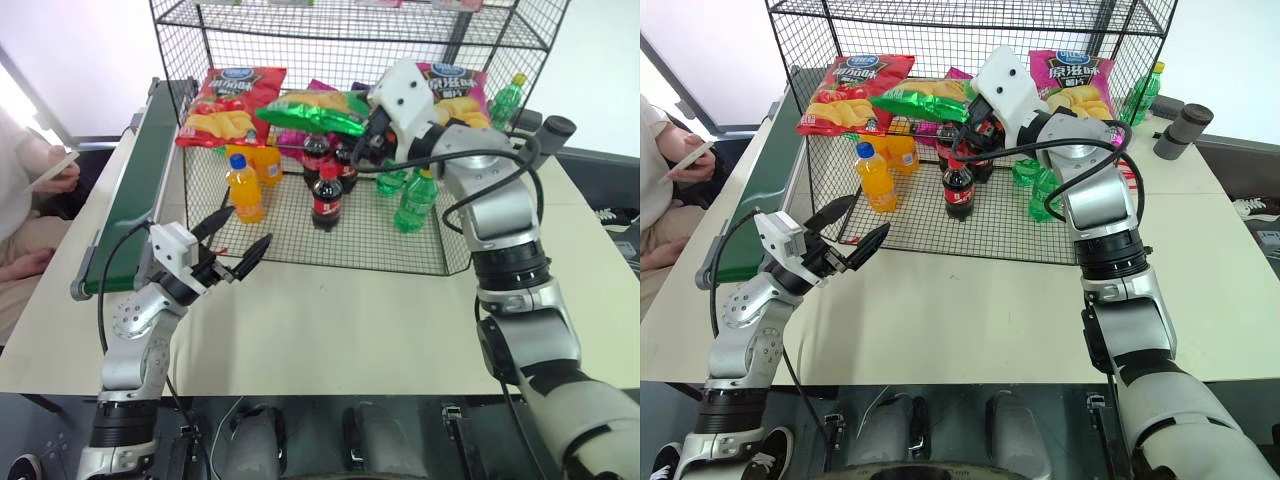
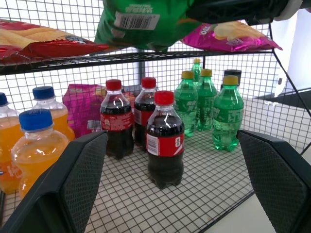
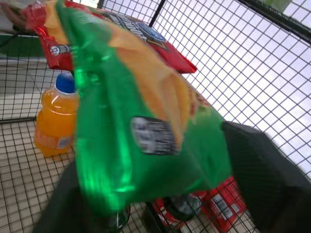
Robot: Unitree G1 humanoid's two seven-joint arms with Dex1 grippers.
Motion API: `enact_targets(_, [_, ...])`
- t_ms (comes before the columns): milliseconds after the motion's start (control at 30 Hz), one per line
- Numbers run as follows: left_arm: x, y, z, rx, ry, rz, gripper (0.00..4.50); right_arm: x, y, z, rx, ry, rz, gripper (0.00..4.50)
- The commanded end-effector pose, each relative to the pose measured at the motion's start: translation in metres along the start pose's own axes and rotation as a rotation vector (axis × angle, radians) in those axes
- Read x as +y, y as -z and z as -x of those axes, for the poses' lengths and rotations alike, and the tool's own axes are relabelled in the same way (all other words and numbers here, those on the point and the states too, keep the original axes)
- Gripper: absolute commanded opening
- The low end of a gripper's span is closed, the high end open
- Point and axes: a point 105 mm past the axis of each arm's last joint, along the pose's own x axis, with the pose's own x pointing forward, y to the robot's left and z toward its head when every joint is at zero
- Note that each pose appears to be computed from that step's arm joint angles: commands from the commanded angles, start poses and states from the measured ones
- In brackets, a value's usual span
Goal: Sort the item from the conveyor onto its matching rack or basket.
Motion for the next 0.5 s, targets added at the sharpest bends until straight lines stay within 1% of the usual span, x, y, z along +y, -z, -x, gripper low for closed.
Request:
enact_targets(33, [-0.004, -0.010, -0.002, -0.031, 0.016, -0.031, 4.50, -0.003, -0.019, 0.002, -0.075, 0.023, 0.033, 1.30])
enact_targets(100, [-0.004, -0.009, -0.002, -0.028, 0.015, -0.029, 4.50, -0.002, -0.019, 0.002, -0.083, 0.021, 0.045, 0.26])
enact_targets(133, [-0.005, -0.009, -0.002, -0.027, 0.017, -0.032, 4.50, -0.002, -0.019, 0.002, -0.087, 0.023, 0.044, 0.06])
enact_targets(267, [-0.005, -0.010, -0.002, -0.031, 0.015, -0.027, 4.50, -0.011, -0.015, 0.003, -0.083, 0.077, 0.084, 0.06])
enact_targets(333, [-0.005, -0.010, -0.002, -0.033, 0.016, -0.025, 4.50, -0.019, -0.008, 0.005, -0.046, 0.128, 0.200, 0.06])
enact_targets(400, [-0.006, -0.010, -0.003, -0.035, 0.017, -0.024, 4.50, -0.024, -0.009, 0.005, -0.037, 0.158, 0.330, 0.06])
enact_targets(500, [-0.007, -0.011, -0.004, -0.038, 0.020, -0.022, 4.50, -0.030, -0.015, 0.003, -0.078, 0.210, 0.392, 0.06])
